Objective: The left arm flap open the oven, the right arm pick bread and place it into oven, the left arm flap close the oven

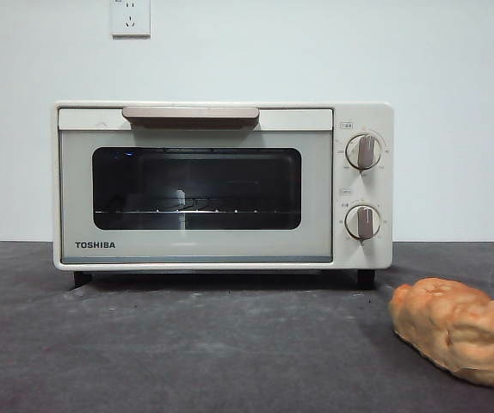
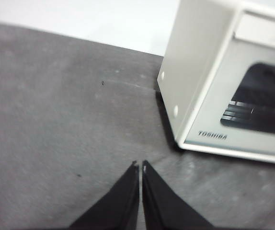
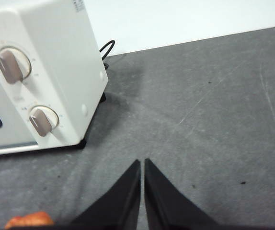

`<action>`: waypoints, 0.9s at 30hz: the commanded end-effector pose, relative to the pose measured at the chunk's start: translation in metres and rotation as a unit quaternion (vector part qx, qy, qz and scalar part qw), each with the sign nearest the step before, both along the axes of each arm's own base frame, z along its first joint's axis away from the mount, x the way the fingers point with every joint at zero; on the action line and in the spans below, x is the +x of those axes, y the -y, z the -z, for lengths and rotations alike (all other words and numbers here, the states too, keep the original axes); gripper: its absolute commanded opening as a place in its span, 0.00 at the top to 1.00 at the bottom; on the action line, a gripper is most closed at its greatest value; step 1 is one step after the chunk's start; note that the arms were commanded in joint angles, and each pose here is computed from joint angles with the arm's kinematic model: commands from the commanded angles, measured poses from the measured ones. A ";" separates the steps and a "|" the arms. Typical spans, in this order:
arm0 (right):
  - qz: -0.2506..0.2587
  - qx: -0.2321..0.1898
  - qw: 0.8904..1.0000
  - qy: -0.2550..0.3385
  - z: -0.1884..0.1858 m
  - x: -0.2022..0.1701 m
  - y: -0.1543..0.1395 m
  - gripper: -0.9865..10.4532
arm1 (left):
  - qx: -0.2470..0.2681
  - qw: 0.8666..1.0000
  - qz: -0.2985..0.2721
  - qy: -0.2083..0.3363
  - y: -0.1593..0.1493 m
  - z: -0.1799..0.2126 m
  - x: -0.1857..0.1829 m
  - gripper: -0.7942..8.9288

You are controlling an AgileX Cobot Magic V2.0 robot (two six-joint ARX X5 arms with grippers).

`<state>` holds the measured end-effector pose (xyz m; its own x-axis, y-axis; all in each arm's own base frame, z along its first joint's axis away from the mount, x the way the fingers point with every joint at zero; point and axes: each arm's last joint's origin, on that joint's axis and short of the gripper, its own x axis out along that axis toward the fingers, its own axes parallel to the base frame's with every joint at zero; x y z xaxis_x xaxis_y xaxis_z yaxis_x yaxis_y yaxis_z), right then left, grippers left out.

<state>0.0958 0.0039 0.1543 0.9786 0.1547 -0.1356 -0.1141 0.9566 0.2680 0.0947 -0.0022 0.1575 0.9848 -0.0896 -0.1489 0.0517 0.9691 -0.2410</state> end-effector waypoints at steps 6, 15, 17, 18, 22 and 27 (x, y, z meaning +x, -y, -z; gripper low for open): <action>-0.019 0.073 0.997 0.020 -0.020 -0.004 -0.002 0.91 | -0.116 0.993 -0.011 0.016 0.000 -0.022 -0.005 0.90; -0.023 0.063 0.997 0.048 -0.073 -0.018 -0.002 0.91 | -0.104 0.995 -0.003 0.012 0.001 -0.079 -0.022 0.90; -0.027 0.053 0.997 0.044 -0.087 -0.020 -0.002 0.91 | -0.091 0.996 0.008 0.005 0.001 -0.092 -0.024 0.90; -0.034 0.044 0.998 0.043 -0.094 -0.021 -0.002 0.91 | -0.083 0.996 0.016 0.001 0.002 -0.099 -0.024 0.90; -0.058 0.014 0.998 0.023 -0.119 -0.020 -0.004 0.91 | -0.043 0.998 0.048 -0.027 0.003 -0.124 -0.023 0.90; -0.097 -0.033 0.994 -0.027 -0.146 -0.013 -0.005 0.91 | -0.005 0.991 0.112 -0.077 0.006 -0.150 -0.014 0.90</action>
